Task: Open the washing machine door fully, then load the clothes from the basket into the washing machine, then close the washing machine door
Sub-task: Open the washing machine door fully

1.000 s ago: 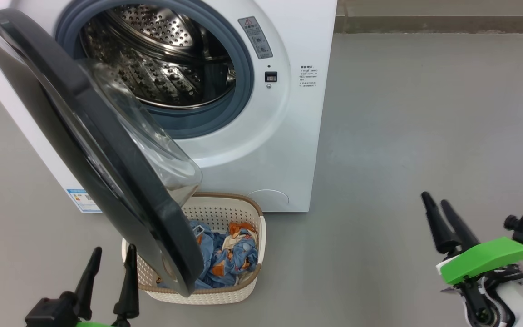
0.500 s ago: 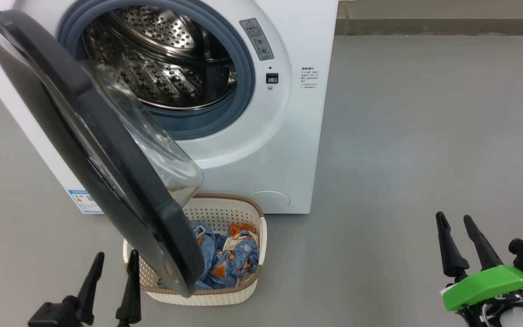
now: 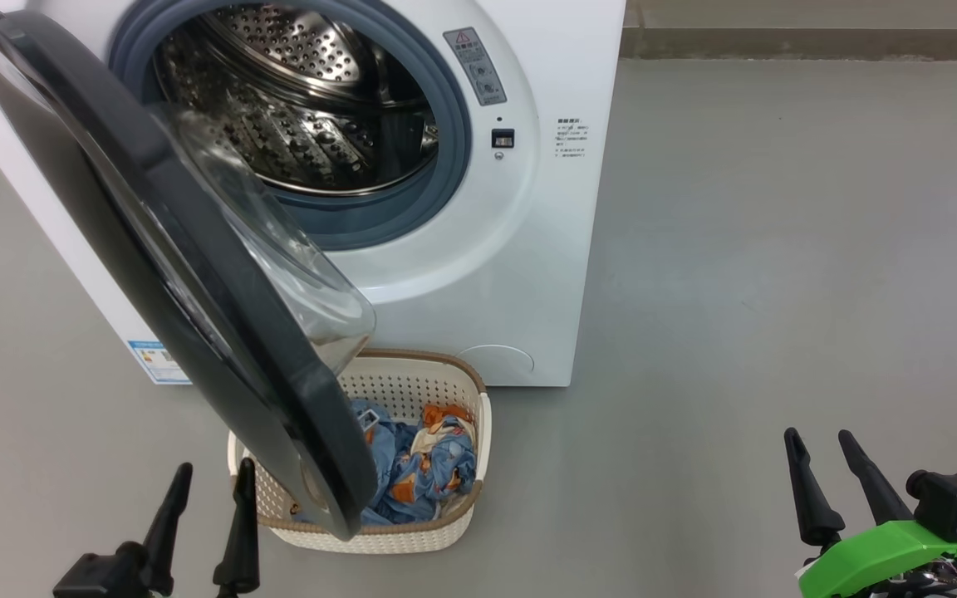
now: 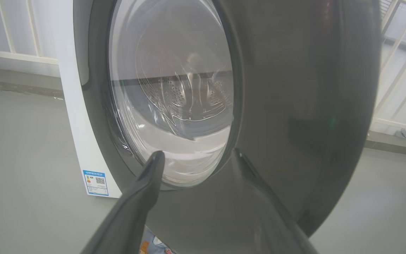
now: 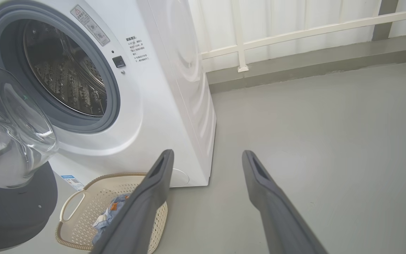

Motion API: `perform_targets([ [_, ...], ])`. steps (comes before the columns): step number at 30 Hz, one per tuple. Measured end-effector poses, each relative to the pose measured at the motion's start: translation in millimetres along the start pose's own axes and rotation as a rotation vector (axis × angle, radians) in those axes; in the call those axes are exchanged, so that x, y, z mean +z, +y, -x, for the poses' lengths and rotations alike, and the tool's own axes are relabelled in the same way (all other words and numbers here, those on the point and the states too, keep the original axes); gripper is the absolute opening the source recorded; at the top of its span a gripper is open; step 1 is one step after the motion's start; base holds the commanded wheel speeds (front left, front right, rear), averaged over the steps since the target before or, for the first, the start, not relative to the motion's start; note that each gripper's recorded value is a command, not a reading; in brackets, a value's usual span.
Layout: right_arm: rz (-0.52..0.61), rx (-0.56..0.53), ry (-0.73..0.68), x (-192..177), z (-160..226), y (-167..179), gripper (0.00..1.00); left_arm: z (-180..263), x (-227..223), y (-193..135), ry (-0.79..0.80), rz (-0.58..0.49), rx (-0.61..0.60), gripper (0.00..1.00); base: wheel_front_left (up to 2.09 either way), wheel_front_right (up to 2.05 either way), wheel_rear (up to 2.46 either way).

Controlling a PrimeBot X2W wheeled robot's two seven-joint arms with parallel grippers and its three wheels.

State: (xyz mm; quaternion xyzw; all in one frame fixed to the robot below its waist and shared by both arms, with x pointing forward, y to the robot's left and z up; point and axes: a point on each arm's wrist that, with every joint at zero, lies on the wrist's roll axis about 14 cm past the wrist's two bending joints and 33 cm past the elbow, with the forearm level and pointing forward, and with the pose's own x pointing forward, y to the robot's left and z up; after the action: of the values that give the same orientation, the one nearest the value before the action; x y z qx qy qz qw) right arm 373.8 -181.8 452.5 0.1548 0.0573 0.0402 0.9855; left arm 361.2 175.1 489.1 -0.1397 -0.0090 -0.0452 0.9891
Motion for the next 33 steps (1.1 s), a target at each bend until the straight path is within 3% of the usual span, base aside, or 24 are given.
perform_targets([
  [3,0.0,0.002,0.001,-0.7,-0.5,1.0,1.0,0.5,-0.8,2.3,0.002,0.001,0.008,1.0,0.0,0.0,0.0],
  [4,-0.001,0.003,0.001,-0.8,-0.7,1.5,1.0,0.8,0.0,4.1,-0.001,0.003,0.015,0.81,0.0,0.0,0.0],
  [5,0.001,0.005,0.003,-1.1,-1.0,2.3,1.0,1.0,1.3,6.1,-0.005,0.005,0.022,0.31,0.0,0.0,0.0],
  [6,0.007,0.008,0.004,-1.6,-1.0,3.0,1.0,1.1,3.0,8.4,-0.011,0.008,0.031,0.0,0.0,0.0,0.0],
  [15,0.01,0.026,0.01,-4.4,-1.8,9.9,1.0,-6.7,85.9,-1.2,-0.269,-0.007,-0.001,0.0,0.0,0.0,0.0],
  [22,0.012,0.036,-0.005,0.0,-4.4,14.0,1.0,3.8,144.8,-63.0,-0.463,-0.005,-0.178,0.0,0.0,0.0,0.0],
  [33,0.011,0.026,-0.003,-1.1,-1.4,10.8,1.0,10.9,125.1,-153.4,-0.367,0.045,-0.448,0.0,0.0,0.0,0.0],
])
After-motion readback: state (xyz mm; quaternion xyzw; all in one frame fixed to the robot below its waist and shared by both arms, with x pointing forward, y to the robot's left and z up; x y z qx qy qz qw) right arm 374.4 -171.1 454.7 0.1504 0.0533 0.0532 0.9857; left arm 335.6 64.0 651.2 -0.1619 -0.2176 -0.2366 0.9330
